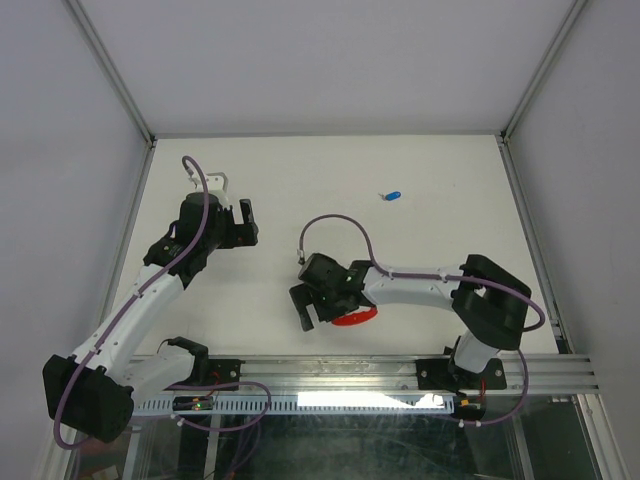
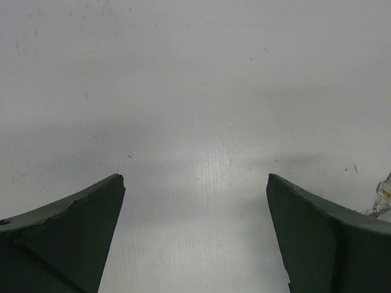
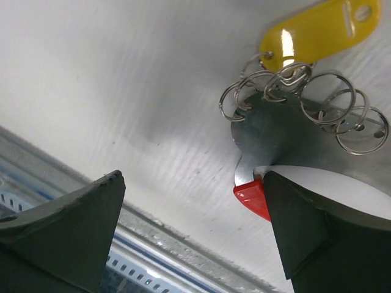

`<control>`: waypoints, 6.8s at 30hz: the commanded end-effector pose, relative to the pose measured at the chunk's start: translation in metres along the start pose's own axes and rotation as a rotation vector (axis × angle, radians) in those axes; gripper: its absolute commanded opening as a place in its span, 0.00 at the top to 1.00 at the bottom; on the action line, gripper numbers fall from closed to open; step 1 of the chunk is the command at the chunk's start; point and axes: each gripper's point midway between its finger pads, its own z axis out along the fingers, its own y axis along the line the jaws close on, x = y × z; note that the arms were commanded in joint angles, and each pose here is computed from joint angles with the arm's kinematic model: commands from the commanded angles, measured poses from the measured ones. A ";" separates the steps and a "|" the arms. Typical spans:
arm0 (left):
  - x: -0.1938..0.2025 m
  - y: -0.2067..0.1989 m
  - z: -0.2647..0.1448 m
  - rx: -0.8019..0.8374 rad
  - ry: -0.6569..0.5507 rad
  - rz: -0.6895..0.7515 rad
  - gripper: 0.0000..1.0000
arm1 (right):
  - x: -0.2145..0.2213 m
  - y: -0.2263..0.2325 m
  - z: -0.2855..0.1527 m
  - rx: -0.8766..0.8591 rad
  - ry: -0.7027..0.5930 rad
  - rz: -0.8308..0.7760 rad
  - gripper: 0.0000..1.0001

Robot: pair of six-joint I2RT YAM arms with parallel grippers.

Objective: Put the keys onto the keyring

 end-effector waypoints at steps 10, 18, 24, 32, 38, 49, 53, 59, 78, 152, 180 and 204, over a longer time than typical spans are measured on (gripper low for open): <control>-0.015 -0.003 -0.006 0.022 -0.047 -0.009 0.01 | -0.001 -0.029 0.004 0.140 -0.070 0.137 0.00; -0.014 -0.003 -0.006 0.021 -0.045 -0.001 0.01 | -0.031 -0.080 0.009 0.233 -0.152 0.238 0.00; -0.015 -0.003 -0.006 0.019 -0.047 0.000 0.01 | -0.035 -0.122 0.005 0.328 -0.169 0.296 0.00; -0.012 -0.002 -0.004 0.018 -0.036 0.002 0.01 | -0.029 -0.164 -0.014 0.386 -0.202 0.385 0.00; -0.013 -0.004 -0.002 0.023 -0.031 0.002 0.01 | -0.071 -0.135 -0.048 0.225 -0.348 0.302 0.00; -0.013 -0.006 -0.003 0.031 -0.031 -0.005 0.01 | -0.135 -0.104 -0.098 0.296 -0.562 0.052 0.17; -0.013 -0.005 -0.004 0.028 -0.033 -0.005 0.01 | -0.153 -0.099 -0.106 0.356 -0.574 -0.112 0.17; -0.011 -0.006 -0.004 0.032 -0.031 -0.014 0.01 | -0.140 -0.089 -0.077 0.332 -0.351 -0.257 0.35; -0.008 -0.006 -0.004 0.035 -0.021 -0.014 0.01 | -0.119 -0.076 -0.010 0.245 -0.131 -0.387 0.66; 0.000 -0.005 0.004 0.036 0.013 -0.001 0.01 | -0.127 -0.109 -0.003 0.426 -0.107 -0.348 0.64; 0.000 -0.010 0.008 0.052 0.022 -0.004 0.01 | -0.126 -0.125 -0.006 0.517 -0.097 -0.351 0.64; 0.000 -0.008 0.007 0.046 0.018 0.004 0.01 | -0.141 -0.148 -0.023 0.603 -0.168 -0.218 0.72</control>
